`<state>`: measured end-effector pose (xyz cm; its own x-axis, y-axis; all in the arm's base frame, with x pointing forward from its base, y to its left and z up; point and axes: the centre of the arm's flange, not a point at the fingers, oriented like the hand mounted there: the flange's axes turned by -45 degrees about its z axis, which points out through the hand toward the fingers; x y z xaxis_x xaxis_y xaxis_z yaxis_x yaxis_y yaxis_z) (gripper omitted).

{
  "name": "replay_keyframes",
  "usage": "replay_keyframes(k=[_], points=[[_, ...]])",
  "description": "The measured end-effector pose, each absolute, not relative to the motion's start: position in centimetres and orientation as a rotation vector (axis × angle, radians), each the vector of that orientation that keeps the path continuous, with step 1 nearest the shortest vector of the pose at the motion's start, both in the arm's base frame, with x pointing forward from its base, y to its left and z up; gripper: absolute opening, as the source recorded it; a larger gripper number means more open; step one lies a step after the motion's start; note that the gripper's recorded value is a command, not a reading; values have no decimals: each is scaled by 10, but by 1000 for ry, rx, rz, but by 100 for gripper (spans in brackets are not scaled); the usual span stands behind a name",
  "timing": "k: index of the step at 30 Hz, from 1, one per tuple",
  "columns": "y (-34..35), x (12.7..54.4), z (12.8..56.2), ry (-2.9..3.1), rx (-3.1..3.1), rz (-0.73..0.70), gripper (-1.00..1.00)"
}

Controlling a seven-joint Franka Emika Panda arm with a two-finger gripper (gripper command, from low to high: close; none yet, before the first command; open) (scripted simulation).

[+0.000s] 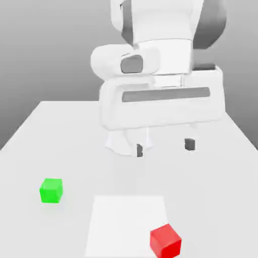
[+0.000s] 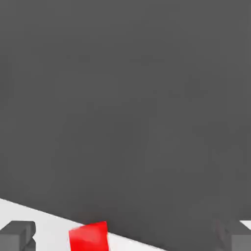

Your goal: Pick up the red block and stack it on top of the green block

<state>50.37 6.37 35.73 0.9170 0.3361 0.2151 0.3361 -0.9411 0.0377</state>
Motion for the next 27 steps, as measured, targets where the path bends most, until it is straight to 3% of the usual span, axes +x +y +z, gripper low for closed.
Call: replay_keyframes(k=[7, 12, 13, 20, 24, 27], points=[[80, 488, 226, -721, -3058, -40, 0], [82, 485, 155, -744, -3052, -1, 0], [81, 484, 148, -744, -3052, -1, -100], [82, 484, 149, -745, -3052, 1, -100], [82, 484, 194, -745, -3052, 1, -100], [23, 474, 217, -555, -3112, 1, -100]])
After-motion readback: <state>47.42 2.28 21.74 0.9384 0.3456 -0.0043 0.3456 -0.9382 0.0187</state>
